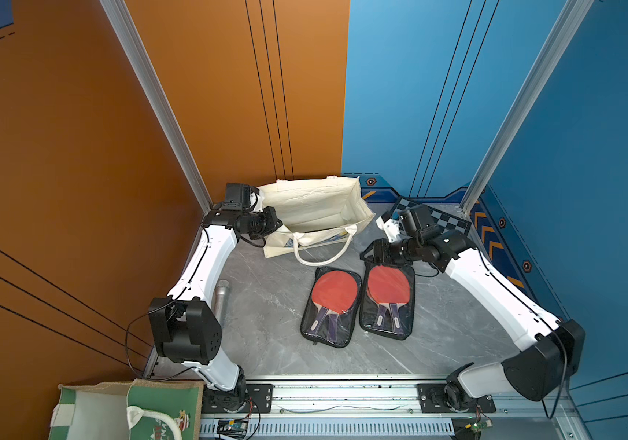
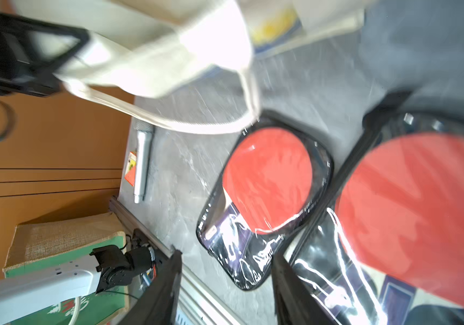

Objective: Remove the ping pong set from the canvas bag
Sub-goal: Pick up the ping pong set from the canvas bag.

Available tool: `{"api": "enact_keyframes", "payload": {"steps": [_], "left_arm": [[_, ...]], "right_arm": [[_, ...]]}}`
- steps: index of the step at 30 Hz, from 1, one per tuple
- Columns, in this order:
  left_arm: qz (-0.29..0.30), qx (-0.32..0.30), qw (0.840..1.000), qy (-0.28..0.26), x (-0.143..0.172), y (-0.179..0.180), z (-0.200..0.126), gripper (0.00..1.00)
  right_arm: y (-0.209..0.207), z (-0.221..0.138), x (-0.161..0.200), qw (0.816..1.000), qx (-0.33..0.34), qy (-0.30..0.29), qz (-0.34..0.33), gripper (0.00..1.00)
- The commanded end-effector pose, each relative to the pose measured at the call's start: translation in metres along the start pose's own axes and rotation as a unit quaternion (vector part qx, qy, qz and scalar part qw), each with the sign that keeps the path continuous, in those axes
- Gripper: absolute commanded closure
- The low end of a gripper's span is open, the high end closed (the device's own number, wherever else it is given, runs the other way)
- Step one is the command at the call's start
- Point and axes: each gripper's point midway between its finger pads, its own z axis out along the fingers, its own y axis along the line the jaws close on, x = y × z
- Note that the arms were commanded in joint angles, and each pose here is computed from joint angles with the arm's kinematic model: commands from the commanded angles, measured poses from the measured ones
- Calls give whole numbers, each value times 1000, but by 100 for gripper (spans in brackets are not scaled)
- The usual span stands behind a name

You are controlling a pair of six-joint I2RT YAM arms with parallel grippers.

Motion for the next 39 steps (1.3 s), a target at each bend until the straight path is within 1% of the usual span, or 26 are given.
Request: {"api": "enact_keyframes", "payload": {"steps": [1, 3, 6, 9, 11, 13, 14, 17, 18, 20, 21, 23, 24, 27, 29, 30, 31, 33, 39], "left_arm": [[76, 27, 997, 10, 16, -19, -19, 100], [103, 22, 994, 28, 31, -13, -19, 100], [159, 2, 986, 51, 56, -4, -22, 100], [212, -19, 975, 65, 77, 6, -27, 100], [245, -36, 966, 69, 88, 15, -29, 100], [266, -50, 960, 73, 97, 22, -31, 100], [271, -56, 958, 77, 100, 26, -31, 100], [267, -69, 957, 92, 112, 40, -27, 100], [263, -73, 957, 97, 115, 44, -26, 100], [256, -74, 958, 104, 120, 49, -24, 100], [251, -75, 959, 108, 122, 52, -23, 100], [237, -67, 962, 113, 123, 54, -21, 100], [228, -62, 965, 114, 123, 54, -20, 100], [209, -52, 970, 114, 119, 57, -20, 100], [205, -50, 971, 112, 118, 57, -21, 100], [203, -47, 972, 111, 118, 57, -22, 100], [202, -42, 972, 108, 117, 56, -23, 100], [197, -29, 974, 106, 117, 52, -25, 100], [213, 6, 971, 112, 127, 44, -28, 100]], "right_arm": [[17, -17, -15, 994, 43, -21, -97, 46], [31, -9, -25, 989, 48, -23, -137, 46], [42, 16, -34, 978, 69, -15, -194, 47], [41, 54, -34, 970, 83, 13, -230, 47], [32, 83, -32, 959, 110, 35, -261, 47], [24, 115, -19, 941, 144, 73, -297, 48], [19, 124, -13, 930, 164, 89, -317, 48], [11, 148, 15, 874, 229, 133, -409, 44], [12, 151, 22, 859, 243, 134, -430, 42], [16, 154, 36, 841, 249, 136, -461, 39], [19, 154, 42, 828, 252, 135, -482, 38], [27, 154, 58, 803, 248, 138, -525, 37], [29, 155, 71, 786, 243, 142, -550, 37], [39, 152, 90, 748, 250, 126, -602, 34], [39, 151, 93, 731, 262, 114, -620, 31], [36, 153, 93, 720, 270, 112, -629, 22], [32, 155, 92, 711, 282, 111, -634, 18], [20, 165, 89, 693, 307, 117, -642, 17], [5, 208, 79, 679, 331, 132, -642, 16]]}}
